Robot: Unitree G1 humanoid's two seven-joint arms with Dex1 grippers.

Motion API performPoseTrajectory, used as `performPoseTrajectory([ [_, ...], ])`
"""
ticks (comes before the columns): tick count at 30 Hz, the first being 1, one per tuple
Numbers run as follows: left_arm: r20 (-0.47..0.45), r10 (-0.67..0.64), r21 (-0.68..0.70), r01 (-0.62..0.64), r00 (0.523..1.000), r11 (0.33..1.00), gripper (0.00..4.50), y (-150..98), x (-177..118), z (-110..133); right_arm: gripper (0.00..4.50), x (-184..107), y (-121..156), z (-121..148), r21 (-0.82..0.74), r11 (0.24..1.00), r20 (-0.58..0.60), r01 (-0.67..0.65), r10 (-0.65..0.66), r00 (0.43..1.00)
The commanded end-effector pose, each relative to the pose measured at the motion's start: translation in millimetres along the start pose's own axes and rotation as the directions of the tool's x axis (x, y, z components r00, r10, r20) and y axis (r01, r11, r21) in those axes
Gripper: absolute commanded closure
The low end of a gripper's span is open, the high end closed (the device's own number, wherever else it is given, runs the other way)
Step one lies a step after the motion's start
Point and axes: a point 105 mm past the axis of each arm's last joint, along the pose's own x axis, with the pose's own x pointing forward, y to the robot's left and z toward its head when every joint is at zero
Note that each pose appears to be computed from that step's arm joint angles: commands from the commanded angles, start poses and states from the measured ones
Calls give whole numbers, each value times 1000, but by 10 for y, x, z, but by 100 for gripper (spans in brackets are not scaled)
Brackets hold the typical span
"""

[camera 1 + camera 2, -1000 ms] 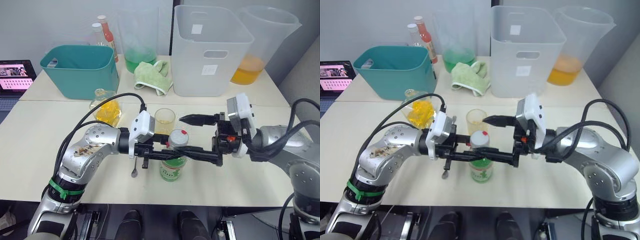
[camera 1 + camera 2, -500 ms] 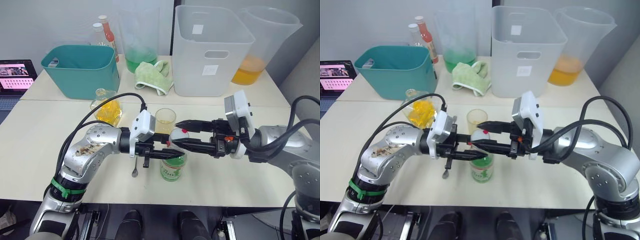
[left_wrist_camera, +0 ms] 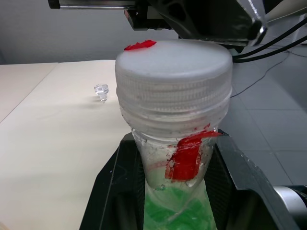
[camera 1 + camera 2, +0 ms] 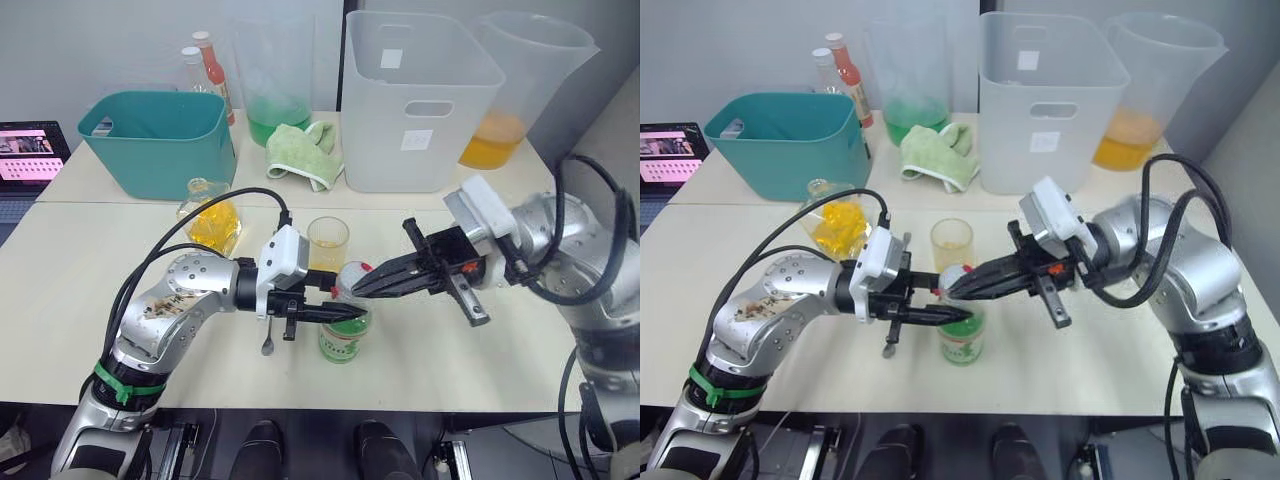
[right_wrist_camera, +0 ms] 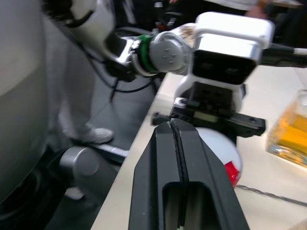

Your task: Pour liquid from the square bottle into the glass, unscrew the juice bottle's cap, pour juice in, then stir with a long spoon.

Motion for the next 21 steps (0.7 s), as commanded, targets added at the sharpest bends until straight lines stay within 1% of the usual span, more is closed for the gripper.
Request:
performPoseTrajectory([
  [1, -1, 30, 54, -29, 1000, 998, 326, 5, -29, 93, 447, -47, -76, -20, -3, 999, -24, -38, 38, 999],
  [3, -2, 37, 50, -37, 999, 998, 326, -9, -37, 87, 447, -88, -131, 115, 14, 1000, 24, -28, 28, 999],
  [5, -1, 38, 45, -37, 999, 998, 326, -28, -35, 76, 396, -115, -137, 232, 42, 999, 63, -20, 17, 998],
  [7, 4, 35, 38, -35, 999, 999, 326, -39, -23, 70, 336, -130, -79, 319, 63, 998, 86, -13, 7, 996],
  [8, 7, 32, 36, -32, 999, 999, 326, -43, -15, 69, 293, -136, -63, 349, 71, 997, 93, 9, -15, 996],
  [11, 16, 23, 31, -23, 1000, 999, 326, -49, 8, 68, 195, -154, -28, 385, 101, 991, 98, 89, -99, 990],
  [13, 21, 16, 28, -16, 1000, 999, 326, -49, 22, 65, 133, -149, 1, 346, 122, 981, 70, 152, -162, 984],
  [15, 31, 8, 25, -9, 999, 1000, 326, -26, 43, 66, 65, -85, 19, 261, 121, 955, 33, 270, -275, 961],
  [17, 36, 2, 24, -2, 999, 1000, 326, -18, 56, 66, 2, -45, 26, 213, 127, 930, 14, 344, -349, 937],
  [19, 41, -8, 23, 7, 999, 1000, 326, -16, 71, 67, 2, 6, 56, 164, 142, 910, -3, 389, -393, 920],
  [21, 45, -17, 23, 16, 999, 1000, 326, -14, 86, 68, 2, 16, 34, 99, 181, 866, -14, 466, -471, 882],
])
